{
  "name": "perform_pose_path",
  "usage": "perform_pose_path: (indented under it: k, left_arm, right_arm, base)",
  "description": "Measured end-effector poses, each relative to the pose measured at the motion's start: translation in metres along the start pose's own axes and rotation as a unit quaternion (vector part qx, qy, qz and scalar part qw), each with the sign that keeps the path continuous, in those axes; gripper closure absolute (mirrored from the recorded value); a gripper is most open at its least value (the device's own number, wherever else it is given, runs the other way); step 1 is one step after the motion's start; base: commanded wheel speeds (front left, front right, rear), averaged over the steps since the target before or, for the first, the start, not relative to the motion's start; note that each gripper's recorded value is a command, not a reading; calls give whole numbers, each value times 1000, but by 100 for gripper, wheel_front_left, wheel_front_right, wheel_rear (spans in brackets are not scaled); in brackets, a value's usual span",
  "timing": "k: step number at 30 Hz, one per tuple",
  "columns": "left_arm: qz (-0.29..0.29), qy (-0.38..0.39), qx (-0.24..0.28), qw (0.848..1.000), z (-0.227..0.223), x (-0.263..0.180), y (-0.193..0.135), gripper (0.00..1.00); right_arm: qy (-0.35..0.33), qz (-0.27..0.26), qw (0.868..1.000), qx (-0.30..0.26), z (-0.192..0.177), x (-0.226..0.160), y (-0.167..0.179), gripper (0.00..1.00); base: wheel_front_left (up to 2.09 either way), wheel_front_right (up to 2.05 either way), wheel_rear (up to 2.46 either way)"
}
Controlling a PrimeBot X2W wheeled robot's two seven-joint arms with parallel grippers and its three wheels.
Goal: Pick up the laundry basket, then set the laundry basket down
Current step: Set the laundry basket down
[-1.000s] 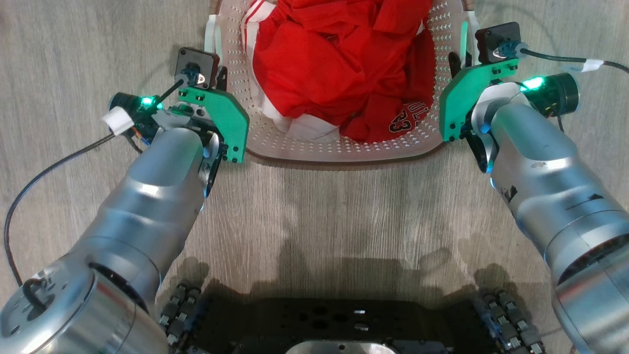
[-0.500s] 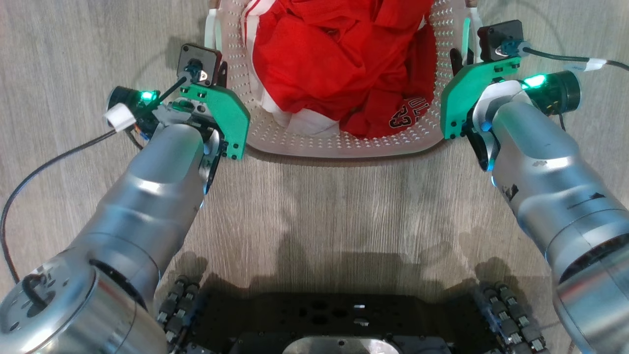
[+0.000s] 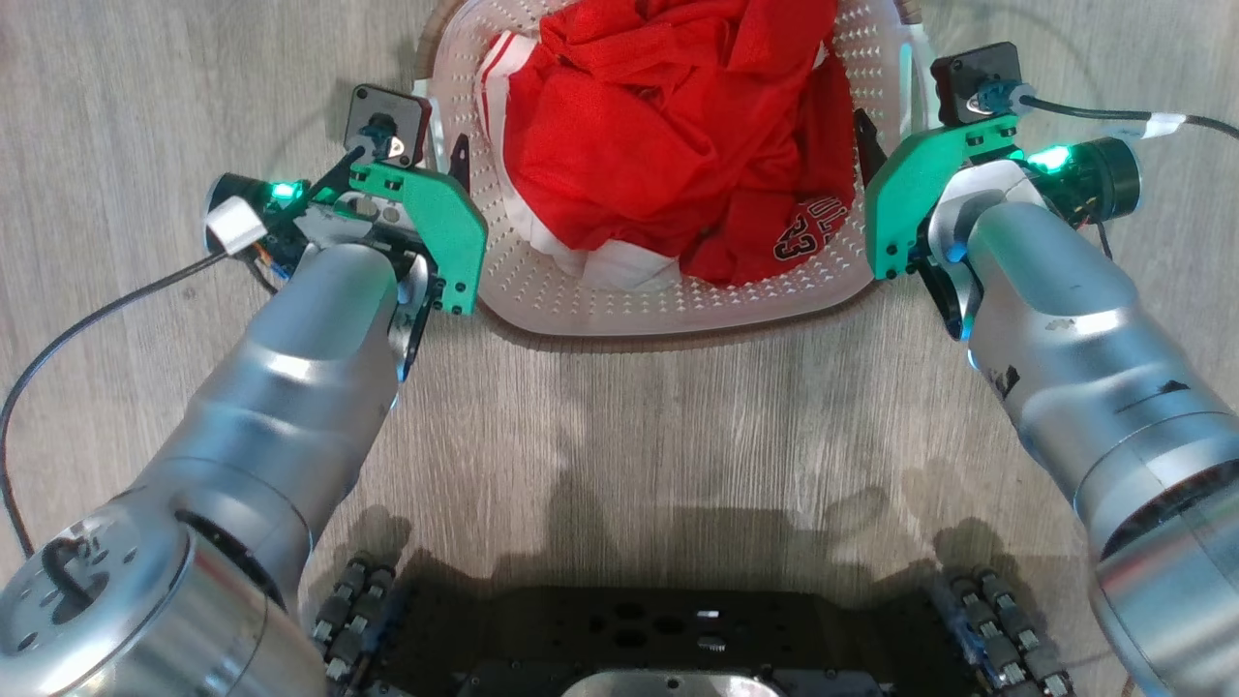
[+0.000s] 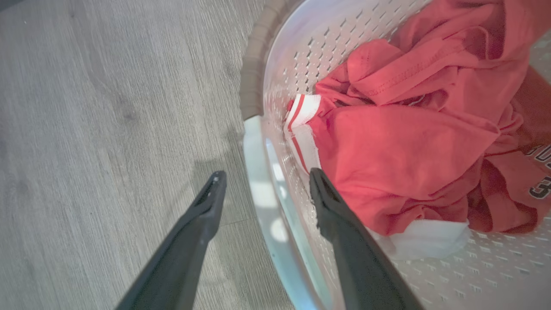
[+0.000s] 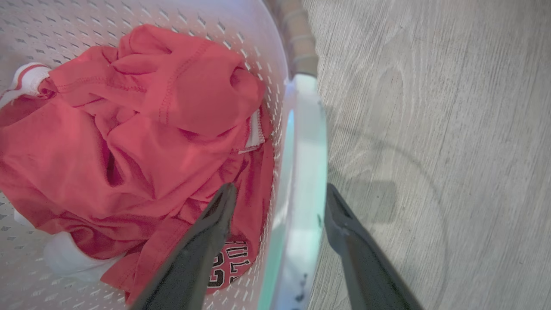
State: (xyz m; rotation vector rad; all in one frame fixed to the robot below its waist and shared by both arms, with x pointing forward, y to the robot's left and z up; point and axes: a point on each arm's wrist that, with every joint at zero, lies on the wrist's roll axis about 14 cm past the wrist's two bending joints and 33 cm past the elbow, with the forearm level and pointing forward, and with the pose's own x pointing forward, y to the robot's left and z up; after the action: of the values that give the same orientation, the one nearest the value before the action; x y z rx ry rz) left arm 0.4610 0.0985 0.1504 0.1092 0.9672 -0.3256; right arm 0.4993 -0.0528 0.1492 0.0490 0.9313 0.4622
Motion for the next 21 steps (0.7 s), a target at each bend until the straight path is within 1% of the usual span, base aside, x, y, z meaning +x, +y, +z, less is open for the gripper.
perform_pose_path:
  k: [7, 17, 19, 21]
  left_arm:
    - [1, -16, 7, 1000, 13, -6, 0, 0]
    - [6, -52, 10, 999, 37, -26, -1, 0]
    - [2, -71, 2, 997, 50, -32, -4, 0]
    - [1, -106, -13, 994, 73, -39, -7, 0]
  right_arm:
    - [-10, -5, 1000, -4, 12, -8, -1, 0]
    - [-63, -18, 998, -19, 51, -29, -4, 0]
    - [-83, -25, 996, -11, 62, -35, -5, 0]
    - [-98, -30, 995, -5, 72, -43, -6, 0]
  base:
    - [0, 0, 0]
    - [0, 0, 0]
    - [0, 0, 0]
    - [0, 0, 0]
